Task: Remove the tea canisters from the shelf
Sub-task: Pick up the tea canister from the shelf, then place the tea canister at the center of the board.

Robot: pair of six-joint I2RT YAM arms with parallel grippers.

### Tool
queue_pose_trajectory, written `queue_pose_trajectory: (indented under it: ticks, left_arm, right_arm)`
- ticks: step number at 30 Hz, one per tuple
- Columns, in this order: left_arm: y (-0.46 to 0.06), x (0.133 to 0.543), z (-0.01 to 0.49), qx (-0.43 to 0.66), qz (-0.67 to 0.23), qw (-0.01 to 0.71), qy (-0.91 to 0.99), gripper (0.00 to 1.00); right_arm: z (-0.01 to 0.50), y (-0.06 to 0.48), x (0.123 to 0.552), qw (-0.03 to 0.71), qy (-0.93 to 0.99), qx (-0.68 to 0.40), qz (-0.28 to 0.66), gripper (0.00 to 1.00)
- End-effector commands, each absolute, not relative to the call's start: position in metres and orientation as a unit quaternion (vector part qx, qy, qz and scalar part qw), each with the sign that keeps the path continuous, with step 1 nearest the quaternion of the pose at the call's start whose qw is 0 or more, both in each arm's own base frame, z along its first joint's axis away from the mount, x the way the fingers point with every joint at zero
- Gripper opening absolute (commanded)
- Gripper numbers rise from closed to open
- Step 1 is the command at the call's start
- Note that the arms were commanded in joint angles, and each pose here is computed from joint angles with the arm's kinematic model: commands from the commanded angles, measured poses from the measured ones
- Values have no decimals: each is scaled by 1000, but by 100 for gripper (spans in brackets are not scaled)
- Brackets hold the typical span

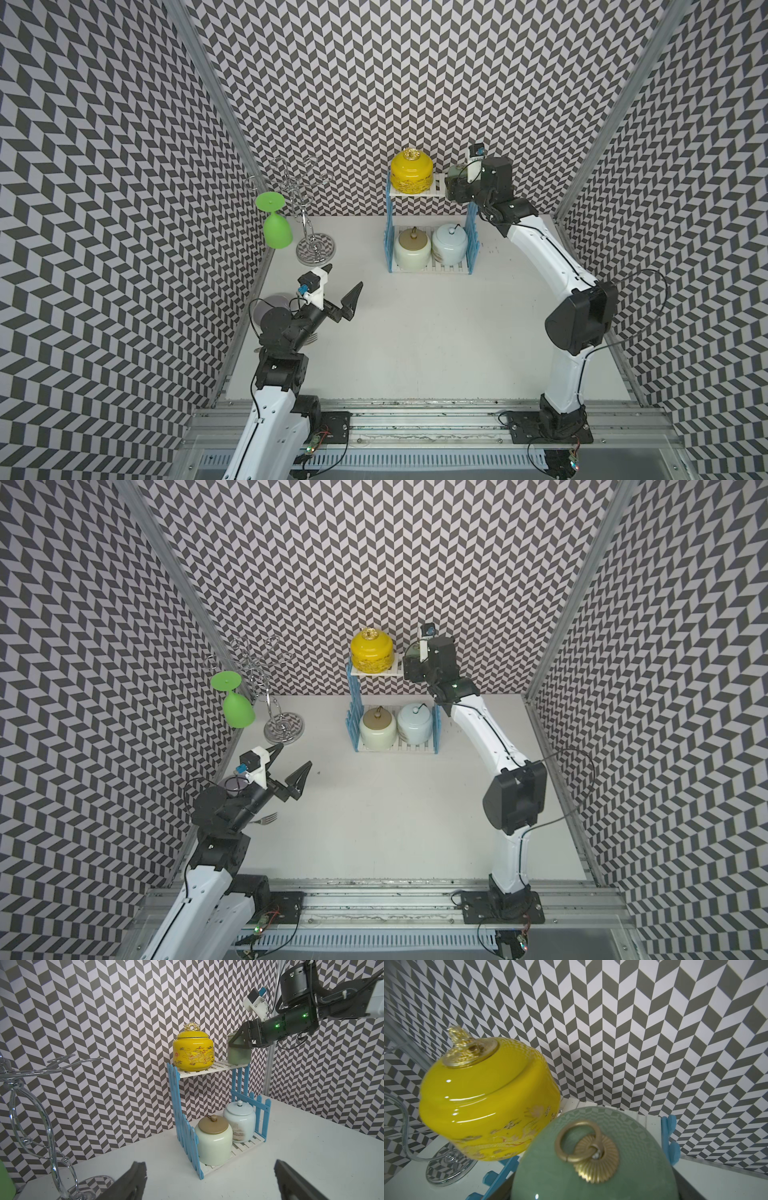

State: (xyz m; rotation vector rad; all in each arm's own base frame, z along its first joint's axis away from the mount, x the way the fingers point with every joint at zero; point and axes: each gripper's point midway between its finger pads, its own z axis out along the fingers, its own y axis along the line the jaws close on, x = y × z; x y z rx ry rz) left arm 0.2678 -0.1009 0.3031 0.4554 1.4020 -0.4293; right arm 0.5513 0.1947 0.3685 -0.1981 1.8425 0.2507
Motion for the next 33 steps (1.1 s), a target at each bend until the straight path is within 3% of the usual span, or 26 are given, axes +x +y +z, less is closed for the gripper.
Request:
queue_pose_trajectory:
  ticks: [1, 17, 33]
  left_arm:
    - [-102, 266, 305, 213, -189, 727, 625, 100]
    - [-106, 263, 305, 217, -194, 727, 622, 100]
    - [-105, 266, 302, 214, -195, 723, 627, 100]
  right_arm:
    - [462, 188, 515, 691, 703, -63, 157, 50]
    - [418, 155, 406, 688, 706, -40, 163, 45]
    - [284, 92, 337, 652, 740, 81, 146, 45]
